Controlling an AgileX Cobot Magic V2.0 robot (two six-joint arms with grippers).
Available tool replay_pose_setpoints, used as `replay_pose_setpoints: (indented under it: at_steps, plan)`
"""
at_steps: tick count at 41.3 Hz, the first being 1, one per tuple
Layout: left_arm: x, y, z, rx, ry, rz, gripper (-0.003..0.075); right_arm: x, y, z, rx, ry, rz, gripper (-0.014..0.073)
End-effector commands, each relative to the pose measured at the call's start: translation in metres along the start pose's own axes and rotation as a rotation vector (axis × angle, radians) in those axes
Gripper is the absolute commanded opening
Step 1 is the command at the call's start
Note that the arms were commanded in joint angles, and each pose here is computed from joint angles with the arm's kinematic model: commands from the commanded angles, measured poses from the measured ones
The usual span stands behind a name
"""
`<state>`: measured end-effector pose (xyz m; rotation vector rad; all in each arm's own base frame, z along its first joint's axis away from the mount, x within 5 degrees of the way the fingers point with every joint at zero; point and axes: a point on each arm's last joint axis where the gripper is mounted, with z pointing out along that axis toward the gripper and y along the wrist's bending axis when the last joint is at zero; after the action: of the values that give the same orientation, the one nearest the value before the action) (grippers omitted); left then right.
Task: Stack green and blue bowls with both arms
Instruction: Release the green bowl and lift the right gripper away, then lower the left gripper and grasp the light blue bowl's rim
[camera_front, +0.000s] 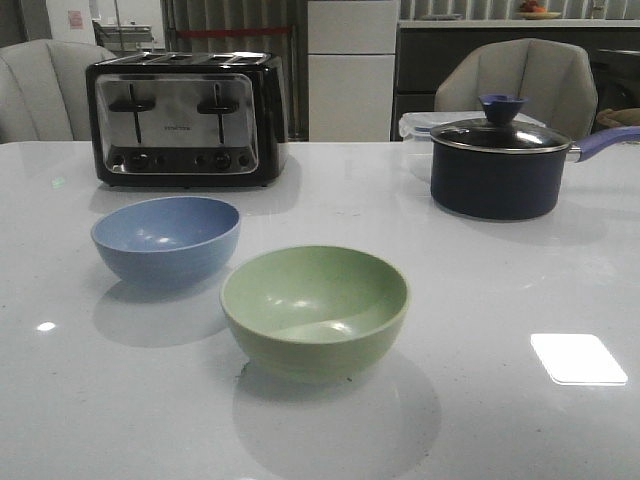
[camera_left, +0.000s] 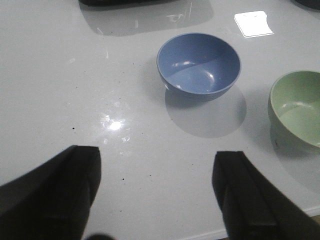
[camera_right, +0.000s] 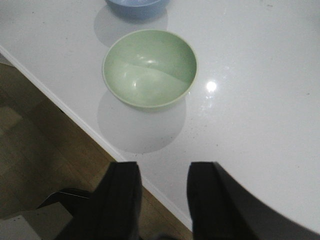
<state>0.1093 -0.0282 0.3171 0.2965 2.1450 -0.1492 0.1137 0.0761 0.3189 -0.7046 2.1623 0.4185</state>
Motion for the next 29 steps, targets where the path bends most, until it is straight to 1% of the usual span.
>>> replay_pose_setpoints:
  at_steps: [1, 7, 15, 20, 29]
  plan:
    - [-0.016, -0.001, -0.004, 0.006, -0.118, -0.002, 0.0527, 0.000, 0.002, -0.014, 0.010, -0.093, -0.019, 0.0358]
    - [-0.019, -0.001, -0.004, 0.003, -0.150, -0.002, 0.0527, 0.010, 0.004, -0.019, 0.008, -0.102, -0.023, 0.0358]
    - [-0.036, 0.000, 0.014, 0.005, -0.092, -0.002, 0.0527, 0.014, 0.006, -0.019, -0.004, -0.062, -0.024, 0.0358]
    - [-0.051, 0.001, 0.037, 0.008, -0.010, -0.002, 0.0527, 0.014, 0.006, -0.019, -0.005, -0.058, -0.024, 0.0358]
    - [-0.075, 0.004, 0.106, 0.013, 0.160, -0.009, 0.0527, 0.014, 0.006, -0.019, -0.006, -0.055, -0.024, 0.0358]
